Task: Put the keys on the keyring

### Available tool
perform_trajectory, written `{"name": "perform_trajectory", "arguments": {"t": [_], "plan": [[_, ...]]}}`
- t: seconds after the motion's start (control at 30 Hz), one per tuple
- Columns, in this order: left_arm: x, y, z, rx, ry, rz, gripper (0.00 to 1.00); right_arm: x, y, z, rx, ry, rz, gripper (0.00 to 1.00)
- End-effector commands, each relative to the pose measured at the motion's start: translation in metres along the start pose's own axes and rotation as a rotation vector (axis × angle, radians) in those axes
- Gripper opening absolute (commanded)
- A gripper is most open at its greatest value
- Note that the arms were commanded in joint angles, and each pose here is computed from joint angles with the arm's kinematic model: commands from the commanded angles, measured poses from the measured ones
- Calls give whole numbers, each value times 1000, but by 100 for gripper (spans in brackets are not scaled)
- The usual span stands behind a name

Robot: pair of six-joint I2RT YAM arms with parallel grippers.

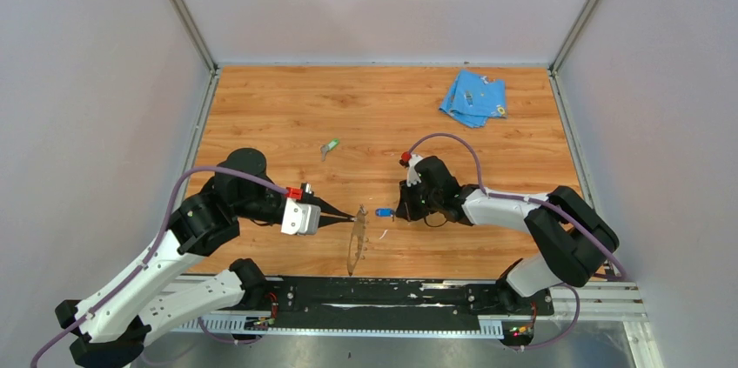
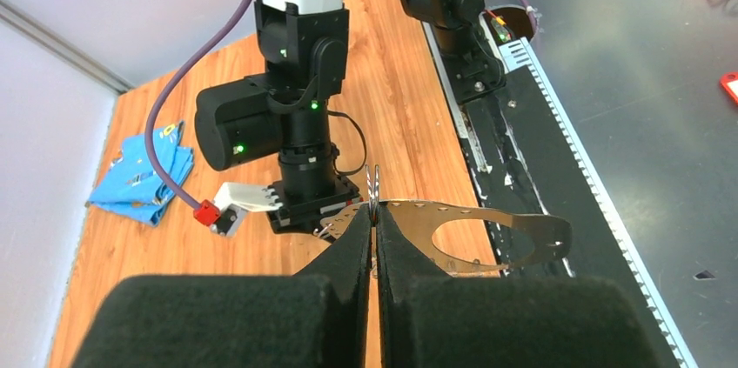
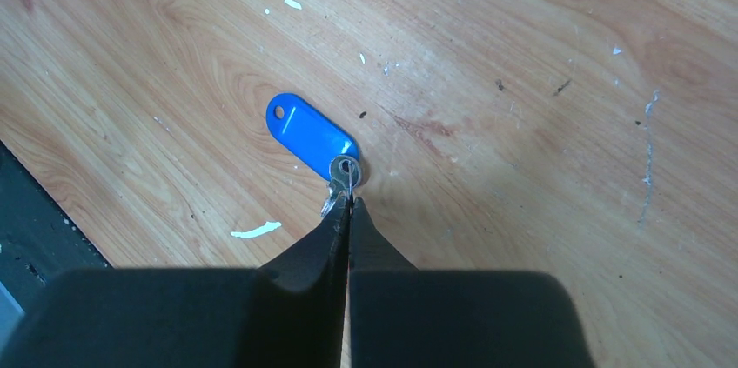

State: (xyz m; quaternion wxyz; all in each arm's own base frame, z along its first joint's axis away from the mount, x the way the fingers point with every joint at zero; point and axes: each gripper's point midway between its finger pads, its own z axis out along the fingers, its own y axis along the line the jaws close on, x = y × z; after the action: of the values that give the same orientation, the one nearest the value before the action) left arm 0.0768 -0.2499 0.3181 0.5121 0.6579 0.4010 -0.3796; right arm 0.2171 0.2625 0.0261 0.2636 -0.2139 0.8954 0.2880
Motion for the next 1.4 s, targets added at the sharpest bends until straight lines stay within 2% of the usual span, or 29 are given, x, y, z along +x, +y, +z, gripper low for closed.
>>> {"name": "perform_trajectory", "arguments": {"t": [0.0,0.17,0.33,0.57,0.83,0.97,1.03,1.1,1.27,1.37], "plan": [[-8,-2,-4,3,-11,43,0,-8,-2,2,2,-31,29,1],[-7,-2,-5,-2,-4,46,0,-9,2,0,-21,-35,29,0],[-5,-4,-6,-1,-3,32,0,-26,8,-18,-28,-105,-76,0],[-9,-18,-4,59,-45,-7,0,-68,51,-85,-70,-343,-532,0],[-29,-11,1,57,-116,-55,0,-83,112,-165,-76,-478,-976,0],[-36,-6,2,53,-134,-70,0,-95,142,-203,-111,-504,-1089,0],[-39,-6,2,53,-141,-78,0,-99,158,-218,-176,-536,-1114,0],[-43,-5,1,53,-147,-84,0,-92,176,-230,-279,-559,-1203,0],[-41,-10,2,77,-144,-94,0,-101,192,-254,-324,-615,-1309,0],[-39,-12,2,89,-144,-79,0,-99,200,-258,-362,-592,-1388,0]]}}
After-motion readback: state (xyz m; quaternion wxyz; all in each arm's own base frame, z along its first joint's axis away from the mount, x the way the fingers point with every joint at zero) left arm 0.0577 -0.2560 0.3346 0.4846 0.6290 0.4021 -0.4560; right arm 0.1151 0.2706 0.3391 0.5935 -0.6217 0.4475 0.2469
